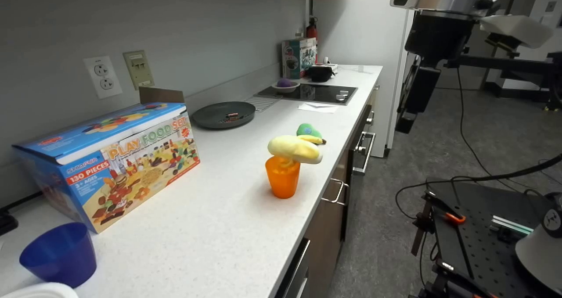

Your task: Remove the banana plushie from the cup

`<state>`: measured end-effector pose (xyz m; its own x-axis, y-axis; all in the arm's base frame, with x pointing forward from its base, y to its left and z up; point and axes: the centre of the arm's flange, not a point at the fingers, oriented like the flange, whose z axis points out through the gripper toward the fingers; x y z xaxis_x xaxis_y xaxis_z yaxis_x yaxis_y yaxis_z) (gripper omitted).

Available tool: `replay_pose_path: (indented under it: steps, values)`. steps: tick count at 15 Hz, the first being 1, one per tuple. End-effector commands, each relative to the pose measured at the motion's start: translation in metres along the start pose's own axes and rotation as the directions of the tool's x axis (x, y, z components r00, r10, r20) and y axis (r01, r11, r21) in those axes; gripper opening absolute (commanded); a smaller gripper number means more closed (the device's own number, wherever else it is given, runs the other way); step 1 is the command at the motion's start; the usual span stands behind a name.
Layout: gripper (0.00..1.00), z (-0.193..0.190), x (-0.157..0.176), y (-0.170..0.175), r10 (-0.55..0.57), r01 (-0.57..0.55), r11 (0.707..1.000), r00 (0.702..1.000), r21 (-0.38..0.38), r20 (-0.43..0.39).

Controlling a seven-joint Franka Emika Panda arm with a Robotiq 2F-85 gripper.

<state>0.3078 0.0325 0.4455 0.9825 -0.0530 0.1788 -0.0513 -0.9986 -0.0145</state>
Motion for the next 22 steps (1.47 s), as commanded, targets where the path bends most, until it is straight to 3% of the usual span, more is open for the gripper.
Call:
replay_pose_path:
  steps: [1,22]
  values:
    - [1.00,0.0000,0.0000,0.0000,0.000,0.000,1.000,1.000,0.000,0.000]
    - [1.00,-0.0075,0.0074,-0.0006,0.026,-0.026,1.000,1.000,0.002,-0.012]
